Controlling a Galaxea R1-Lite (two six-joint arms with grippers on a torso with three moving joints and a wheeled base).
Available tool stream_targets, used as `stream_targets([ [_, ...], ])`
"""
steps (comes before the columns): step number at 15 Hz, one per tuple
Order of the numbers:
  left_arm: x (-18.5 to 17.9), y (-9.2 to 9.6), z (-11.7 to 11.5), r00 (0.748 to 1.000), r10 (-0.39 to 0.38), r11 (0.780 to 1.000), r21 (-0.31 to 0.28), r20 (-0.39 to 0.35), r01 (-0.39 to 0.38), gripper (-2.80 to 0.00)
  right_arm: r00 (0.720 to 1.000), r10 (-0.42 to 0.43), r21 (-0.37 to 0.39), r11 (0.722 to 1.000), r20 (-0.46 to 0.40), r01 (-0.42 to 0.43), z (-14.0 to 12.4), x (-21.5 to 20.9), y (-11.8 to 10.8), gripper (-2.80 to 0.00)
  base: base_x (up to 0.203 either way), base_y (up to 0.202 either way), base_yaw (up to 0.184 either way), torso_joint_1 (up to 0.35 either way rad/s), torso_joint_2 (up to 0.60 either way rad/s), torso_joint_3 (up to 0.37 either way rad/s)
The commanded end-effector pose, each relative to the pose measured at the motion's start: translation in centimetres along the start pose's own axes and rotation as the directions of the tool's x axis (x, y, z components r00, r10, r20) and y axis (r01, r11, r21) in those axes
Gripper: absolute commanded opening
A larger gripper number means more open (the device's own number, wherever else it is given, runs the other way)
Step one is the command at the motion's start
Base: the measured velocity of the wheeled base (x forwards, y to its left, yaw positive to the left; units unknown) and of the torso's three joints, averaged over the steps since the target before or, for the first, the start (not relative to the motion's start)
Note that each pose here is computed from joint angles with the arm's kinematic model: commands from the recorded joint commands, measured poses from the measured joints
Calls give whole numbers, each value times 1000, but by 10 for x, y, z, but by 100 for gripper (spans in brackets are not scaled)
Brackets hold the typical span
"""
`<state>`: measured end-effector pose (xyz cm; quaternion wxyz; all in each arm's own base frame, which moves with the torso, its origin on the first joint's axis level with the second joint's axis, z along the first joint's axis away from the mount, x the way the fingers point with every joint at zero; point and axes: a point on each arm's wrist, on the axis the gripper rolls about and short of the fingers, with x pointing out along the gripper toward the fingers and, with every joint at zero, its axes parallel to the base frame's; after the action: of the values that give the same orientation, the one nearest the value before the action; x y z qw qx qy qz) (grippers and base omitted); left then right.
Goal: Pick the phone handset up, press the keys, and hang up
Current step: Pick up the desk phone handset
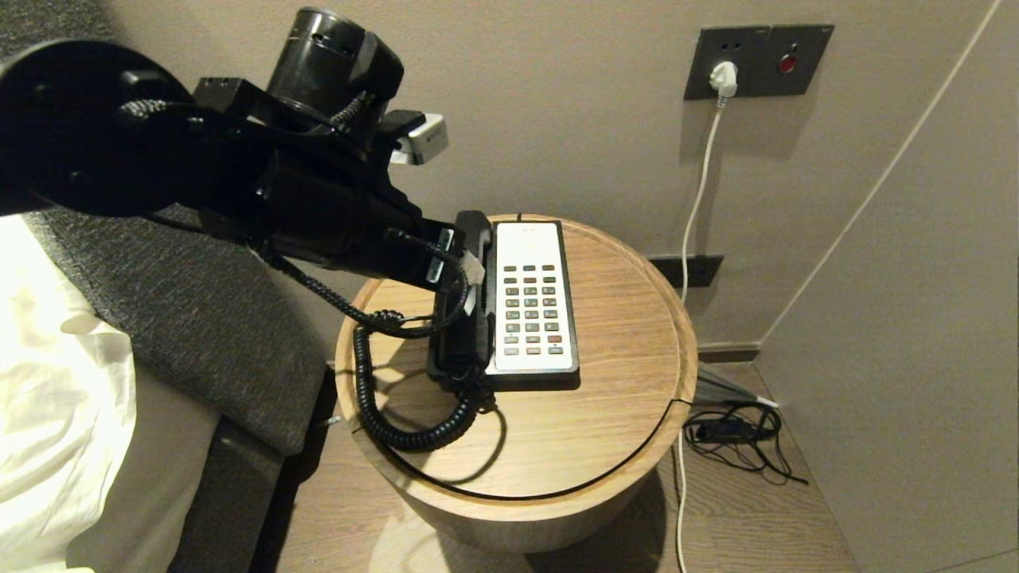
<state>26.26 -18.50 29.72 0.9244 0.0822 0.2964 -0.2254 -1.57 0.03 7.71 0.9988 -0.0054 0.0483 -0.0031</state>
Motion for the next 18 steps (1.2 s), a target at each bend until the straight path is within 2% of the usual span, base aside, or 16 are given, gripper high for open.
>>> stream_targets([
  [1, 11, -2, -3, 1000, 11, 1000, 6, -28, -11, 0, 1000, 1, -1, 1000, 0, -1, 0, 0, 0, -280, 0, 0, 0, 0, 0, 0],
  [3, 19, -3, -3, 998, 44, 999, 13, -37, -44, 0, 1000, 1, -1, 1000, 0, -1, 0, 0, 0, -280, 0, 0, 0, 0, 0, 0],
  [8, 34, -6, 5, 998, 50, 999, 10, -29, -50, 0, 1000, 1, -1, 1000, 0, -1, 0, 0, 0, -280, 0, 0, 0, 0, 0, 0],
  [12, 43, -5, 4, 991, 131, 991, 18, -38, -130, 0, 1000, 1, 0, 1000, 0, -1, 0, 0, 0, -280, 0, 0, 0, 0, 0, 0],
  [15, 40, -4, 12, 984, 177, 984, 11, -9, -177, 0, 1000, 1, -1, 1000, 0, -1, 0, 0, 0, -280, 0, 0, 0, 0, 0, 0],
  [18, 42, -6, 10, 984, 176, 984, 17, -18, -176, 0, 1000, 1, -1, 1000, 0, -1, 0, 0, 0, -280, 0, 0, 0, 0, 0, 0],
])
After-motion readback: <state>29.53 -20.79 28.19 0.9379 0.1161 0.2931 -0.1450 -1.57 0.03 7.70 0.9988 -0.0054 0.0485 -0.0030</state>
